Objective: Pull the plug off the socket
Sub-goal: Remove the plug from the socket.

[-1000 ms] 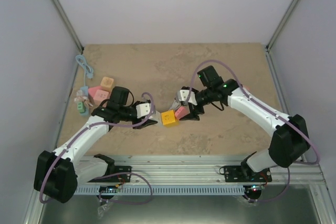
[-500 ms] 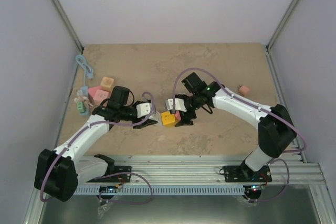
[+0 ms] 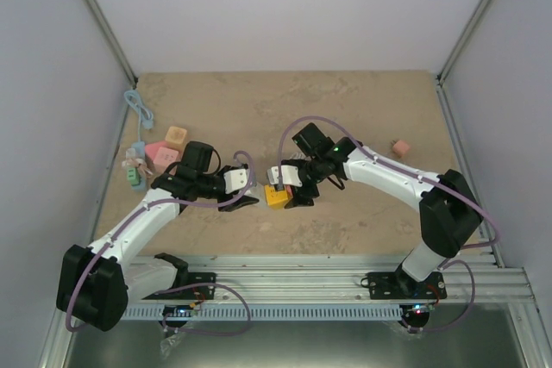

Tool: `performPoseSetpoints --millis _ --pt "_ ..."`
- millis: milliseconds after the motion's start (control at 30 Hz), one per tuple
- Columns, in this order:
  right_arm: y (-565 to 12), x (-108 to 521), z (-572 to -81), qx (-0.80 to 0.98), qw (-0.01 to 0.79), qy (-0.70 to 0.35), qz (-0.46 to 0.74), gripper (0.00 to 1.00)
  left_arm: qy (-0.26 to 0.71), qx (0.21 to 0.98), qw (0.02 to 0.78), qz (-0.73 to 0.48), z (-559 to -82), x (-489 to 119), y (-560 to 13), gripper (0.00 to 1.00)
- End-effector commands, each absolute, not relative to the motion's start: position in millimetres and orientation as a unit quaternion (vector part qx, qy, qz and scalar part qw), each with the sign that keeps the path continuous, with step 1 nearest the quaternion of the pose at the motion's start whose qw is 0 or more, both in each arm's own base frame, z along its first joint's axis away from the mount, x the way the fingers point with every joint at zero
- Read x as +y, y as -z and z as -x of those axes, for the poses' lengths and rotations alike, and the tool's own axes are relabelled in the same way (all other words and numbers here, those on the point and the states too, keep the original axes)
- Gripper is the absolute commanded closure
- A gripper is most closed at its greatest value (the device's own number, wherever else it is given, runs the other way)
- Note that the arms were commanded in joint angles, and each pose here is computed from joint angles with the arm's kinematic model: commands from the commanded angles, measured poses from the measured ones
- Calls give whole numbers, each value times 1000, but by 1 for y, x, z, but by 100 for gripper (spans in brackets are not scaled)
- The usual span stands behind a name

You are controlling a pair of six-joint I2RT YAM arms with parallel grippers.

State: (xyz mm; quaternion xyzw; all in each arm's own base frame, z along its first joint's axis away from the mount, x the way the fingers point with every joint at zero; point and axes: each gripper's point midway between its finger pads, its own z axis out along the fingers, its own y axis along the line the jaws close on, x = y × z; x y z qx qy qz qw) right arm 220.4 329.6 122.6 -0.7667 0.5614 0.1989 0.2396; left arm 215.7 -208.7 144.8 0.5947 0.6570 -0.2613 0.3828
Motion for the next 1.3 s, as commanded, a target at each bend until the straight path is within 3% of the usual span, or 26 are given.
performPoseSetpoints --millis 0,100,333,500,667,867,1000,1267 --pt "-121 334 -221 555 241 -198 771 16 266 634 408 -600 -220 -214 -163 100" --pt "-118 335 -221 554 239 -195 773 19 267 635 407 -600 -220 -214 -163 100" --pt "-117 335 -218 550 234 -199 776 35 267 635 407 -600 -220 -214 -162 100" --pt "-118 334 -214 546 229 -205 779 68 267 635 406 -600 -220 -214 -161 100" --pt "-116 333 -213 546 227 -203 780 70 266 639 407 -596 -221 -214 -162 100" --pt "-120 333 -218 566 235 -203 764 84 248 659 412 -578 -233 -211 -158 100" --pt "-125 330 -222 581 233 -224 747 88 236 665 417 -573 -239 -210 -157 100" --pt "-126 332 -227 591 224 -235 739 90 232 665 419 -574 -240 -209 -156 100"
